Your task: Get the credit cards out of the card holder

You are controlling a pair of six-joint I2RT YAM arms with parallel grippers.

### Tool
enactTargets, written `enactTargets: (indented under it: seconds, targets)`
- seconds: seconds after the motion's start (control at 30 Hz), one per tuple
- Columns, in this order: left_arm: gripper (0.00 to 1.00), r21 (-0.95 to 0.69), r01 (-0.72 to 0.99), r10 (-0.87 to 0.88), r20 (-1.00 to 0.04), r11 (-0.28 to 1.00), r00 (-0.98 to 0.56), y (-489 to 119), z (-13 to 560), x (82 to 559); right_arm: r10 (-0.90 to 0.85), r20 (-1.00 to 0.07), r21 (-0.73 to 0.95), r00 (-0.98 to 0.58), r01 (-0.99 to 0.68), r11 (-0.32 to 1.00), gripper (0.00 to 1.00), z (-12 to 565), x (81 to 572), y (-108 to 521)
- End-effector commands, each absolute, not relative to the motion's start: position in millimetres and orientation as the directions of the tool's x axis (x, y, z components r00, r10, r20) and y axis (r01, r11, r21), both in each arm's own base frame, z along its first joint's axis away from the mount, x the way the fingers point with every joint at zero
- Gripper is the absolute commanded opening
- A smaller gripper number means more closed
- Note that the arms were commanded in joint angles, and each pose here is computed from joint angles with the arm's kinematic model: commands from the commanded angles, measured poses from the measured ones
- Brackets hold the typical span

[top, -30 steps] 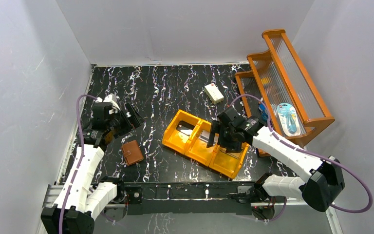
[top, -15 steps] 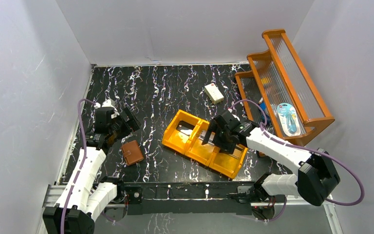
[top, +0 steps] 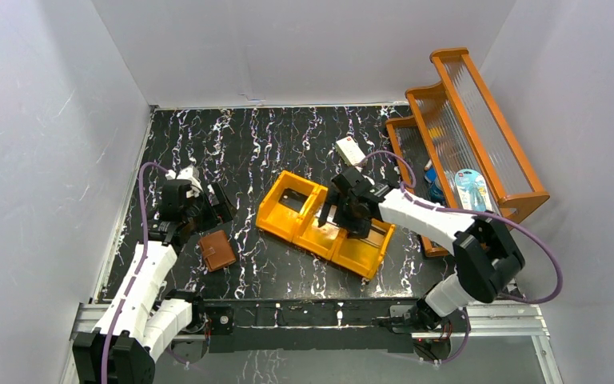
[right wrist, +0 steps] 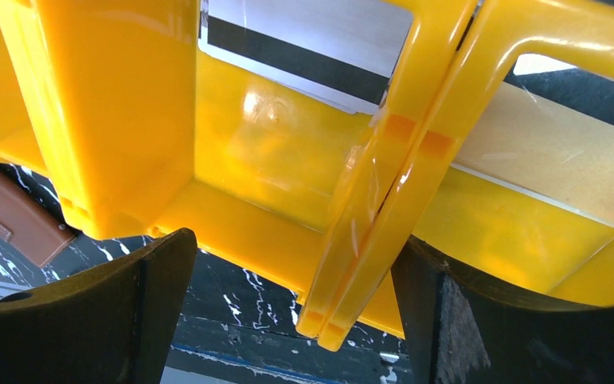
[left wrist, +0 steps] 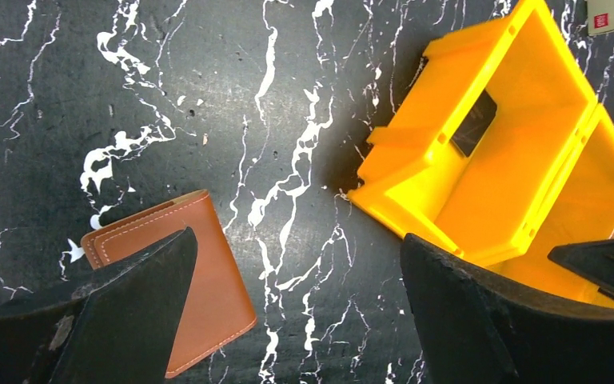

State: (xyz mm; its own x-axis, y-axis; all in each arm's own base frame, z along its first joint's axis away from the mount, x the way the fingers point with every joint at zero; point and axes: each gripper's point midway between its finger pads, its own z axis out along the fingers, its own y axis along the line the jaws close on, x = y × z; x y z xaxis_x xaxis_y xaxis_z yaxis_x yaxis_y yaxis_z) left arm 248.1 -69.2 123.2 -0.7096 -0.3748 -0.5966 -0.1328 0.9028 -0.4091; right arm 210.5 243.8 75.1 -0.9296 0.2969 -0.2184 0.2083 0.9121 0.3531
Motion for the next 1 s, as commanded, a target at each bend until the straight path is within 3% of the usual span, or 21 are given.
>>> enactTargets:
  seconds: [0.0, 0.37, 0.63, 0.8, 0.97]
  targets:
    - [0.98, -0.368, -0.148, -0.363, -0.628, 0.918, -0.689, -58.8, 130.9, 252.7, 0.254, -0.303, 0.412, -0.919, 0.114, 0.904, 0.98, 97.7, 246.2, 272.7]
    - [0.98, -0.365, -0.146, -0.354, -0.607, 0.919, -0.712, -60.7, 125.6, 252.4, 0.016, -0.36, 0.29, -0.933, -0.095, 0.952, 0.98, 94.0, 307.1, 300.3]
    - [0.98, -0.364, -0.146, -0.353, -0.604, 0.92, -0.715, -60.9, 124.3, 252.4, -0.185, -0.361, 0.106, -0.914, -0.238, 0.966, 0.98, 84.6, 329.9, 293.0]
    - [0.98, -0.365, -0.148, -0.354, -0.6, 0.919, -0.718, -61.1, 123.2, 252.1, -0.217, -0.434, -0.071, -0.874, -0.207, 0.976, 0.98, 107.3, 349.8, 263.8]
    - [0.98, -0.367, -0.147, -0.353, -0.595, 0.919, -0.722, -62.0, 122.7, 252.6, -0.135, -0.485, 0.026, -0.864, -0.169, 0.985, 0.98, 144.1, 345.0, 273.0]
